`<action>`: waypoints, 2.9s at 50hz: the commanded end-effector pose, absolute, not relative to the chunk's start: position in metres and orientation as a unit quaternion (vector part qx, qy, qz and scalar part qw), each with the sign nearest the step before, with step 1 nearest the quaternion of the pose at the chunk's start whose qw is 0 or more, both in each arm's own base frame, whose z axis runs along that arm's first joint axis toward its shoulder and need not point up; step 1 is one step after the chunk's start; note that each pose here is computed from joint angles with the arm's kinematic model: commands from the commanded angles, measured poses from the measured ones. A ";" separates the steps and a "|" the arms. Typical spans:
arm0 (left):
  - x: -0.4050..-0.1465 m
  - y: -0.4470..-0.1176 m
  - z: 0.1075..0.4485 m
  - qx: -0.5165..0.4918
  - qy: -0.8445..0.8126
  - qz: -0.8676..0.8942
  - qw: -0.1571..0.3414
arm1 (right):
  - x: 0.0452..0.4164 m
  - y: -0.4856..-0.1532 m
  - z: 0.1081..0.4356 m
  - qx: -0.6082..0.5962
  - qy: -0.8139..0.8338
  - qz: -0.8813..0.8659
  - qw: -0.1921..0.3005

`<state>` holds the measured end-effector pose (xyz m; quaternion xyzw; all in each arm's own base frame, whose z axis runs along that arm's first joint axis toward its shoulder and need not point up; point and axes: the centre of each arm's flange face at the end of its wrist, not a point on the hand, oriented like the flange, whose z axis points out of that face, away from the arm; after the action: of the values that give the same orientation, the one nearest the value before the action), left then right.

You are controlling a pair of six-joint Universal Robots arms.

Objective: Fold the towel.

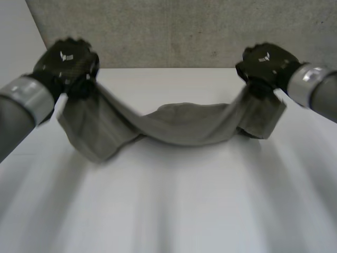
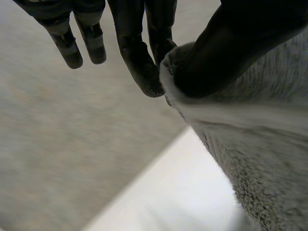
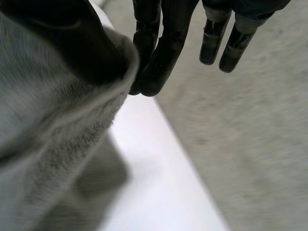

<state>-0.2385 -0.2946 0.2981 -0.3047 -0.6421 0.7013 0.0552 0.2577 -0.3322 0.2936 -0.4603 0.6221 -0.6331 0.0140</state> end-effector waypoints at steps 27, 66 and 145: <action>-0.231 -0.336 0.264 -0.273 -0.469 0.835 0.090 | 0.255 -0.337 0.278 -0.410 0.543 -0.733 0.024; -0.189 -0.216 0.245 -0.404 -0.697 0.592 0.031 | 0.176 -0.247 0.259 -0.541 0.654 -0.526 0.057; -0.243 -0.394 0.166 -0.423 -0.535 0.721 -0.122 | 0.268 -0.430 0.189 -0.371 0.576 -0.719 -0.119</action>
<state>-0.2487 -0.3941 0.1435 -0.4438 -0.5409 0.7067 -0.1054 0.2727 -0.4331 0.1519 -0.4195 0.5814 -0.6865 -0.1217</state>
